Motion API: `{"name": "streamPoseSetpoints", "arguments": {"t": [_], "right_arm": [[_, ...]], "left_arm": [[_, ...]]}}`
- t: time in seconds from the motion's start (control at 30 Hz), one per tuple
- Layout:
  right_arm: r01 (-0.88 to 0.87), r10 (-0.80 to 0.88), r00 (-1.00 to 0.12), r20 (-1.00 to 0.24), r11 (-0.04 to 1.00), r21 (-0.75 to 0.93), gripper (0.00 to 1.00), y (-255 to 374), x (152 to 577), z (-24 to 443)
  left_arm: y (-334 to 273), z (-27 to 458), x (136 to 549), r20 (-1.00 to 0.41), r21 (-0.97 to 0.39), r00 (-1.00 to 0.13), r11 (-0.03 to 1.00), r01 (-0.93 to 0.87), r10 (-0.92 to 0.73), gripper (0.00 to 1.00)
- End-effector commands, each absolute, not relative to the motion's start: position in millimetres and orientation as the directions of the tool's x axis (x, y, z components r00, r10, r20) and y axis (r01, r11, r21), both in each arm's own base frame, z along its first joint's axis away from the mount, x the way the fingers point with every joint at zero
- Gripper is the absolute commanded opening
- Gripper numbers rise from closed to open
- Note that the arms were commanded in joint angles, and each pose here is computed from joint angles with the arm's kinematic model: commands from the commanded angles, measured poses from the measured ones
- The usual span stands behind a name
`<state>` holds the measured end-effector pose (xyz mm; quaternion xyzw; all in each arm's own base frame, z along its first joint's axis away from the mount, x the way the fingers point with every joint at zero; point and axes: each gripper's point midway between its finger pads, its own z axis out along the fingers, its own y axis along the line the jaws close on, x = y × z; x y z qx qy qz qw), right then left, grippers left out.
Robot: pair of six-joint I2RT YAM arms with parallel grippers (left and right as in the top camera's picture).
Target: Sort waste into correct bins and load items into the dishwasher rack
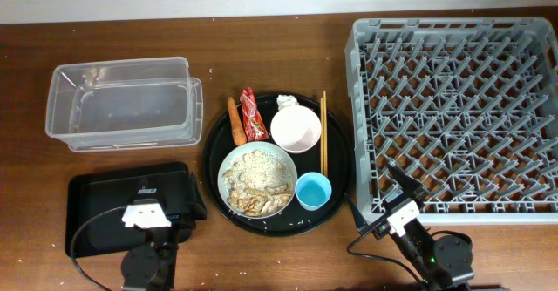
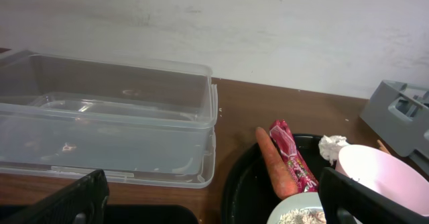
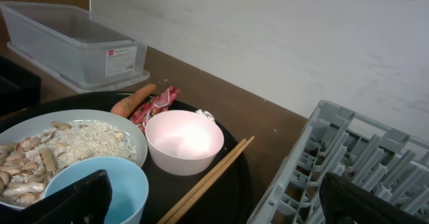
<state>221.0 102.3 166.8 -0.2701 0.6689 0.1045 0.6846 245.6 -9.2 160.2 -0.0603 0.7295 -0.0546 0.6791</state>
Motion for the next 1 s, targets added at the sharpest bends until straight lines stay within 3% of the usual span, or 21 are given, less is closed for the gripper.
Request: {"name": "streamPoseSetpoints", "arguments": {"t": [0.0, 0.73, 0.83, 0.97], "right_arm": [[-0.493, -0.221, 0.078, -0.972, 0.839, -0.23, 0.99, 100, 222, 164], [-0.493, -0.221, 0.078, -0.972, 0.839, -0.23, 0.98, 100, 222, 164], [-0.533, -0.205, 0.144, -0.968, 0.808, -0.25, 0.98, 110, 217, 177], [-0.524, -0.095, 0.135, -0.986, 0.838, -0.152, 0.98, 107, 216, 197]], "left_arm": [[-10, 160, 246, -0.987, -0.147, -0.064, 0.989, -0.006, -0.147, 0.99], [-7, 162, 246, -0.987, -0.148, -0.053, 0.989, -0.02, -0.149, 0.99], [-27, 166, 245, -0.987, -0.155, -0.055, 0.983, 0.097, -0.15, 0.99], [-36, 216, 240, -0.98, -0.148, 0.104, 0.973, 0.179, -0.169, 0.99]]}}
